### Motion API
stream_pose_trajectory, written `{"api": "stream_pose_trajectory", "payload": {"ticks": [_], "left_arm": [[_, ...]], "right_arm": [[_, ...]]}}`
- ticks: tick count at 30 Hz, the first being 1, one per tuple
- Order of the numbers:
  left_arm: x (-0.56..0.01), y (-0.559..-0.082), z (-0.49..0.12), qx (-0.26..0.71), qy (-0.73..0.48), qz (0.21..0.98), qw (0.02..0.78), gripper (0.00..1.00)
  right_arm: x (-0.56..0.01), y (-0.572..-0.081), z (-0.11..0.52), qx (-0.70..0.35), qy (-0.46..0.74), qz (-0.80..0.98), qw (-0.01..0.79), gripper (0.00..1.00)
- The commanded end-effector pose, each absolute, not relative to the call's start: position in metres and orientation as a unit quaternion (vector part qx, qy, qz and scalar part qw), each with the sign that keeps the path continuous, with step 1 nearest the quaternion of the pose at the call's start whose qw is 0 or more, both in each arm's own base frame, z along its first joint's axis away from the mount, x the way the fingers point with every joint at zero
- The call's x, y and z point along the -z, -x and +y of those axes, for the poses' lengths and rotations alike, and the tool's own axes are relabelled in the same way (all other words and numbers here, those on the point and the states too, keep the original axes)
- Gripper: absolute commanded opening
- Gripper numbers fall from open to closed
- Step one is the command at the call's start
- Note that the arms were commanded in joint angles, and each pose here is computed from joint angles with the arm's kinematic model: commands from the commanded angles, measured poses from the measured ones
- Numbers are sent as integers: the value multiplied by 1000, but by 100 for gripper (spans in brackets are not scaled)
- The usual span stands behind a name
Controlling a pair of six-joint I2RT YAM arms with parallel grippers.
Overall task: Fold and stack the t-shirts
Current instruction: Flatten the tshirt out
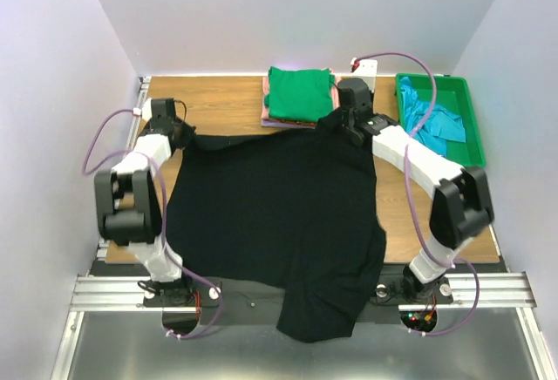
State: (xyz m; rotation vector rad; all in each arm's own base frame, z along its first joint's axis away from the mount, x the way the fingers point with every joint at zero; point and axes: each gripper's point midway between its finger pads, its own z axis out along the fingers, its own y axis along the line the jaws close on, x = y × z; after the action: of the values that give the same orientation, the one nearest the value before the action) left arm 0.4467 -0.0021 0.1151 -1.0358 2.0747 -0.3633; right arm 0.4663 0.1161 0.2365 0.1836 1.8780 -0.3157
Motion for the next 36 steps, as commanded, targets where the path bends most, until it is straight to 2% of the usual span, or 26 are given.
{"api": "stream_pose_trajectory", "payload": {"ticks": [1, 4, 10, 16, 19, 20, 22, 26, 28, 32, 36], "left_arm": [[-135, -501, -10, 192, 360, 809, 423, 0], [-118, -517, -7, 189, 366, 812, 415, 0], [-113, -525, -1, 188, 363, 812, 417, 0], [-115, -509, 0, 188, 364, 816, 408, 0], [-129, -496, 0, 195, 360, 817, 406, 0], [-149, -490, -2, 201, 353, 810, 422, 0], [-157, -473, -4, 205, 355, 806, 427, 0], [-231, -422, 1, 203, 349, 767, 499, 0], [-262, -398, 8, 194, 360, 745, 527, 0], [-364, -315, 18, 194, 358, 659, 632, 0], [-458, -230, 11, 225, 321, 577, 716, 0]], "right_arm": [[-262, -505, 121, 73, -139, 770, 618, 0], [-237, -524, 120, 85, -131, 784, 601, 0], [-235, -528, 118, 84, -126, 786, 599, 0], [-244, -494, 124, 23, -109, 797, 593, 1], [-267, -474, 111, 34, -126, 799, 587, 0], [-270, -466, 107, 35, -131, 802, 582, 0], [-302, -445, 104, 3, -133, 785, 605, 0], [-346, -389, 106, -86, -109, 758, 638, 0], [-393, -347, 99, -138, -106, 715, 677, 0], [-453, -270, 75, -197, -117, 652, 722, 0], [-518, -192, 72, -282, -62, 579, 763, 0]]}}
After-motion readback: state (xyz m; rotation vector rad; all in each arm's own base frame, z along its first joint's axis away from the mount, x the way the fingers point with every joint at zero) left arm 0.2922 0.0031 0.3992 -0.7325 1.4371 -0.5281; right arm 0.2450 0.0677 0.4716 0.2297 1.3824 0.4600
